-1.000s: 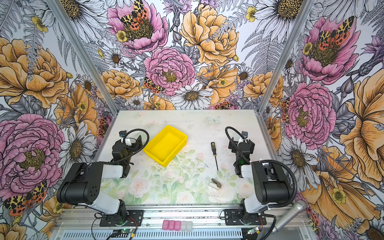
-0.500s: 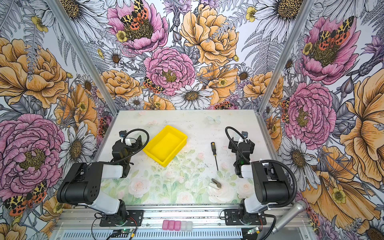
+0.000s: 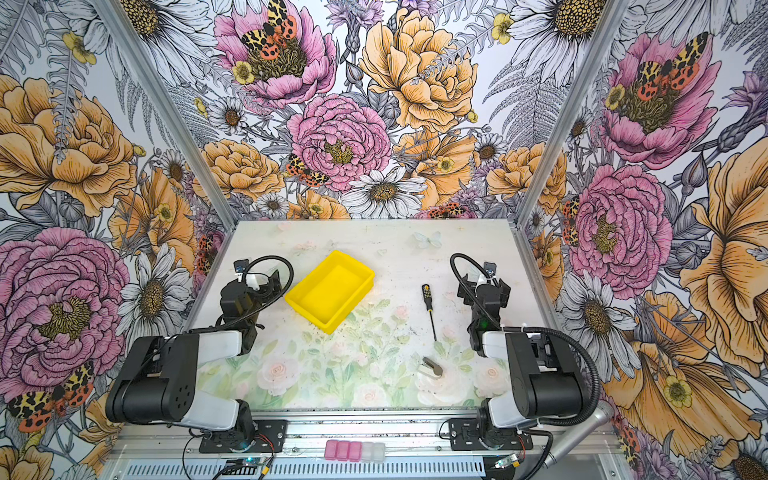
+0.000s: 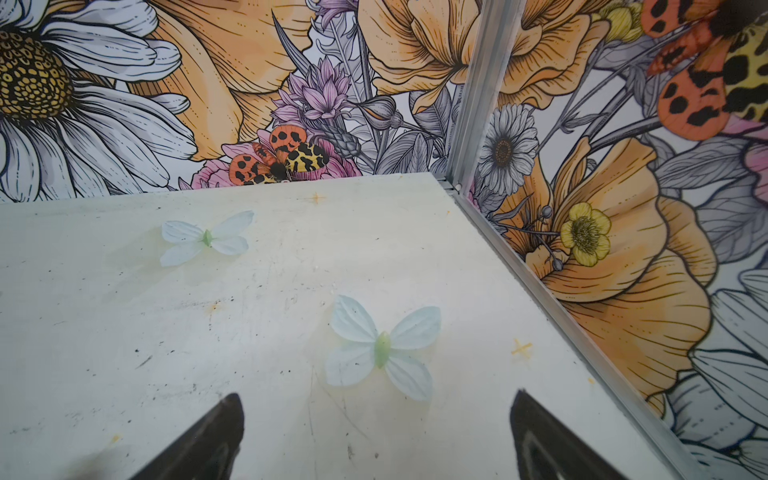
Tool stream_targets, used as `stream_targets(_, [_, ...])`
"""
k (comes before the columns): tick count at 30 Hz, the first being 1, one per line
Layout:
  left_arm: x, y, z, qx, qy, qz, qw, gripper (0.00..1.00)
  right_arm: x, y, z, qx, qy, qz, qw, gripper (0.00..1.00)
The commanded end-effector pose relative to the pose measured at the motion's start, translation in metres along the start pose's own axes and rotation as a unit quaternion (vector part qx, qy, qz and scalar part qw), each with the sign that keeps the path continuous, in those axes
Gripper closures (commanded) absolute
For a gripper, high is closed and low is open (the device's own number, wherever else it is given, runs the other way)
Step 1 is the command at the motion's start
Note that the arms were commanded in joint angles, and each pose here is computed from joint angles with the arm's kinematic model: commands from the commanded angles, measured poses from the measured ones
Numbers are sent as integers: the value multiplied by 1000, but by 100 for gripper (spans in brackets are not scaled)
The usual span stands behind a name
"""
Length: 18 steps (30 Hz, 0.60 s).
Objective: Put the screwdriver in the bin
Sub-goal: 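Move the right gripper over the black-and-yellow screwdriver handle while the left arm shifts slightly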
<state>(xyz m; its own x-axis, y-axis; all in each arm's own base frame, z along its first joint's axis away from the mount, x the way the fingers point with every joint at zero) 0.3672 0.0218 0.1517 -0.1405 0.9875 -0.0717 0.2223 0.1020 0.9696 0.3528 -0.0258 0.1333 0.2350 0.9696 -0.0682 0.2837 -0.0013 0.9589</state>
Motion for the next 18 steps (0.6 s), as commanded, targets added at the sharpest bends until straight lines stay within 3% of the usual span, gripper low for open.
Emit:
stream_targets(1, [5,6,-1,27,17,-10,999,1,0,21,-5,-7,-6,-11,1000,1])
stream_targets(7, [-6,8,-8,61,7,21,998,1,4,41,-16,38,-2,18,999,0])
stream_targets(11, [-15,16,-18,84,18,32,996,1,-4,48,-14,132,-49,30,990,1])
stream_targets(18, [-28,28,-29,145,1,-31,989,1,12,48,-20,208,-31,79,974,0])
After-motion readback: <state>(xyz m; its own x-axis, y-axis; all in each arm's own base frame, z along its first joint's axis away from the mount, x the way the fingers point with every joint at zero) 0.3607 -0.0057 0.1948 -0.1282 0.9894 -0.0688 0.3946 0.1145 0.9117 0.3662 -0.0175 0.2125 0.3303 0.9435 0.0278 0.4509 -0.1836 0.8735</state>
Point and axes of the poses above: each gripper's point midway between its finger pads, its own z axis out along the fingers, its own x axis along the line the jaws close on, y = z × x, the point moved 4 cm from there along -z, back along the fingers, and after that the axes turned 1 degree about -z, right-handed, at the moved point
